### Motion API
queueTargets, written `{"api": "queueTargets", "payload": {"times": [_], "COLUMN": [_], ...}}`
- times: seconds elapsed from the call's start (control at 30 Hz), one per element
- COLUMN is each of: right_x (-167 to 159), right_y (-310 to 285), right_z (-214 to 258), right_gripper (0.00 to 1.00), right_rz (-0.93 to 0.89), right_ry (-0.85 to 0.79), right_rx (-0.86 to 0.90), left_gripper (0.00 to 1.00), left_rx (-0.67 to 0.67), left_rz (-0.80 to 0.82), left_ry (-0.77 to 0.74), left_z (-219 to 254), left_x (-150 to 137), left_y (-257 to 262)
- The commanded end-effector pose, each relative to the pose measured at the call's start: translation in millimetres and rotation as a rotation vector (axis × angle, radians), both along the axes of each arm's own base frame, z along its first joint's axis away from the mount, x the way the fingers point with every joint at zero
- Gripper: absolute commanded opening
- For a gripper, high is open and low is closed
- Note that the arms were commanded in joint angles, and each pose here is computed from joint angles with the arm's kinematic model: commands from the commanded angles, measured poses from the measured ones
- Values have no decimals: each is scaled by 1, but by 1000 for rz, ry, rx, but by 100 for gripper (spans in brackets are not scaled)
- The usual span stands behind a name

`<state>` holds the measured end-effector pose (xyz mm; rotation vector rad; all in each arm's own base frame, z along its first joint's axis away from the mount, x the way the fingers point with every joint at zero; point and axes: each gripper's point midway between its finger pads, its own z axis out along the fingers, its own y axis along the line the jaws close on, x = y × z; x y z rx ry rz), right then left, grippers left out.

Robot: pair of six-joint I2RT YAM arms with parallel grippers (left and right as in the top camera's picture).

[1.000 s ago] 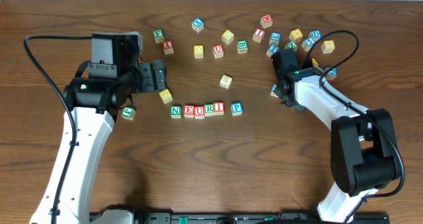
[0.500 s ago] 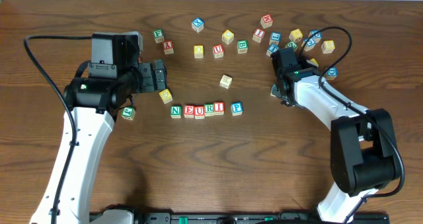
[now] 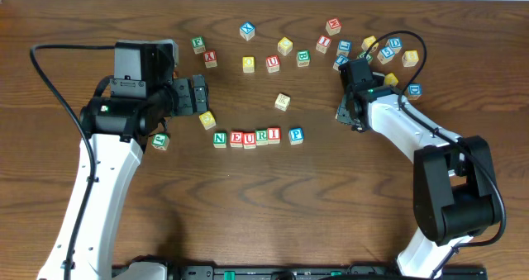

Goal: Spell out NEURIPS
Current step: 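Adjust the right gripper and close it on the yellow S block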

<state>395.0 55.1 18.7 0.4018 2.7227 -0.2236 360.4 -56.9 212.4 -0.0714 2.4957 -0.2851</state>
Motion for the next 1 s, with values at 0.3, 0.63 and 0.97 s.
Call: {"api": "queueTargets", "payload": {"times": [0.3, 0.63, 0.97], "right_x": [-16, -13, -23], "right_y": [-18, -16, -12], "right_z": [-6, -5, -23], "right_gripper": [45, 30, 31], "right_rz": [-121, -127, -139], "right_ry": [31, 17, 24], "right_rx": [-74, -60, -17], "left_gripper": [98, 98, 98], "left_rx": [-4, -4, -4], "left_rz": [-6, -6, -6], "left_ry": [-33, -33, -33], "left_z": [12, 13, 12], "left_x": [2, 3, 2], "left_y": [-1, -1, -1]}}
